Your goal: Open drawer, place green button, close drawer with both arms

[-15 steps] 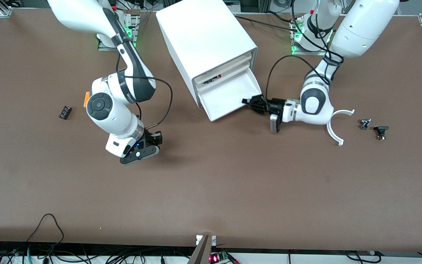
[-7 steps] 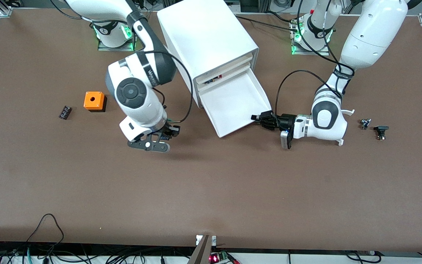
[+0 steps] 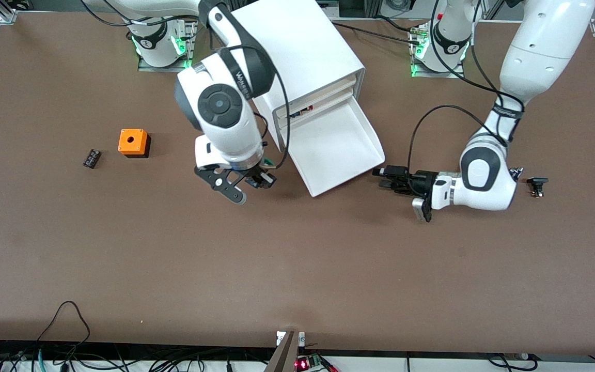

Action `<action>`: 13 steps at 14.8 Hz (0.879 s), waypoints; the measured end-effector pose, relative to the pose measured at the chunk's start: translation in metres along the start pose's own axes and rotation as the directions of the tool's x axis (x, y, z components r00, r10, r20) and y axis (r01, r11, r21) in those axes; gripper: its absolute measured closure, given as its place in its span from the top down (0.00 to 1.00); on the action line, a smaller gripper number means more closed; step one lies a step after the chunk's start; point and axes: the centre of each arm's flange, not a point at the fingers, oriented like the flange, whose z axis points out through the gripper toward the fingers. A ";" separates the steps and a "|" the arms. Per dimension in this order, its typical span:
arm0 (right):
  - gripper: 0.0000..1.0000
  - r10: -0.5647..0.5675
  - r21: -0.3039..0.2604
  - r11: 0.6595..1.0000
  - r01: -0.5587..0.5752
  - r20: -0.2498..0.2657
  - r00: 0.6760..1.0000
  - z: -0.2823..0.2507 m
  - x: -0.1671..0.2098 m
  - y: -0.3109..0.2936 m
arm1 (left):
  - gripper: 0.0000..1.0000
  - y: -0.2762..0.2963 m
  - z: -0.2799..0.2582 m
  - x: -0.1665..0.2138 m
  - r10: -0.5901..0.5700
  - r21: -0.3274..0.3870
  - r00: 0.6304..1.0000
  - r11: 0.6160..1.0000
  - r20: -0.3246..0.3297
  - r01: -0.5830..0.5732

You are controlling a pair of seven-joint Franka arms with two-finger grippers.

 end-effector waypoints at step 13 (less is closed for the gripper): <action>0.41 0.359 0.077 0.932 -0.355 -0.051 0.932 0.118 -0.145 -0.052 | 1.00 0.161 -0.152 0.038 -0.300 0.700 0.953 0.689 0.036 0.190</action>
